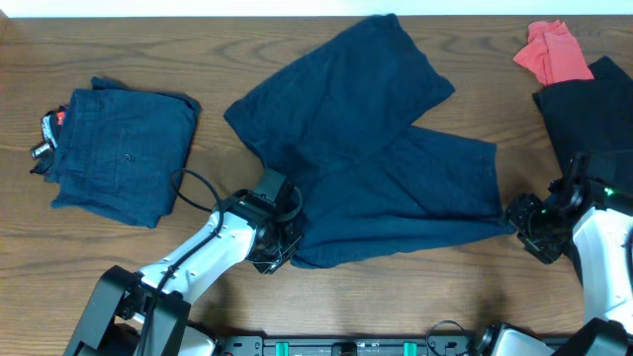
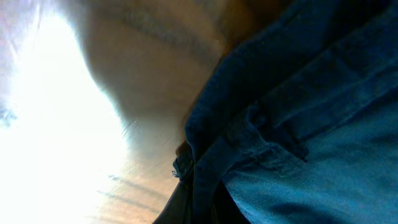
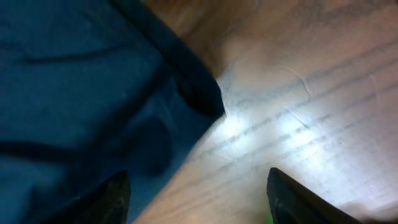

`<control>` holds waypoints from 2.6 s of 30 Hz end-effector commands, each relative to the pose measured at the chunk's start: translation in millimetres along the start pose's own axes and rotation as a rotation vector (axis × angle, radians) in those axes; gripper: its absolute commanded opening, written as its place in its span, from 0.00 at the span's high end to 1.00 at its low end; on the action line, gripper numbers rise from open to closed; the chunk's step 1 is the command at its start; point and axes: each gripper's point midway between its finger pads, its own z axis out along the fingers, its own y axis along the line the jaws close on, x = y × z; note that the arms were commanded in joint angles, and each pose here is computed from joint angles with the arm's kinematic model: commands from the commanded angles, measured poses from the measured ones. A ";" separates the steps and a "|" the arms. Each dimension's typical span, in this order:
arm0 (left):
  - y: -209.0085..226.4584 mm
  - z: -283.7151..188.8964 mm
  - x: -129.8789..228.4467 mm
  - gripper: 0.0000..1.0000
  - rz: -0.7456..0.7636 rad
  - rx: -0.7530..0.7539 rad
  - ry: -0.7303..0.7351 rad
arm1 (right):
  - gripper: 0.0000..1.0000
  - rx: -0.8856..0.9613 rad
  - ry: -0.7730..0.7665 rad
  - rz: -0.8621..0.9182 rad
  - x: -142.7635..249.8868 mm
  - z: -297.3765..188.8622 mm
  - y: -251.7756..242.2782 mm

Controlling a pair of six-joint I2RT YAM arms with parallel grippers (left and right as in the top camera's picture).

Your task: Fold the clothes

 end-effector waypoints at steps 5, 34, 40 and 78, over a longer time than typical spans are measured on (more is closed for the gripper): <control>12.2 -6.0 10.7 0.94 0.057 -0.017 0.028 | 0.47 -0.093 -0.042 0.067 0.7 37.0 7.4; 9.5 -198.8 -52.2 0.94 0.224 0.396 -0.852 | 0.99 -0.634 -0.792 -0.471 -72.0 -225.2 219.9; -20.7 -202.4 -107.4 0.94 0.145 0.387 -0.945 | 0.99 -0.680 -0.796 -0.529 -90.7 -181.0 285.5; -87.3 -109.1 -255.9 0.02 0.342 0.268 -0.828 | 0.51 -0.517 -0.555 -0.810 -69.8 16.1 365.7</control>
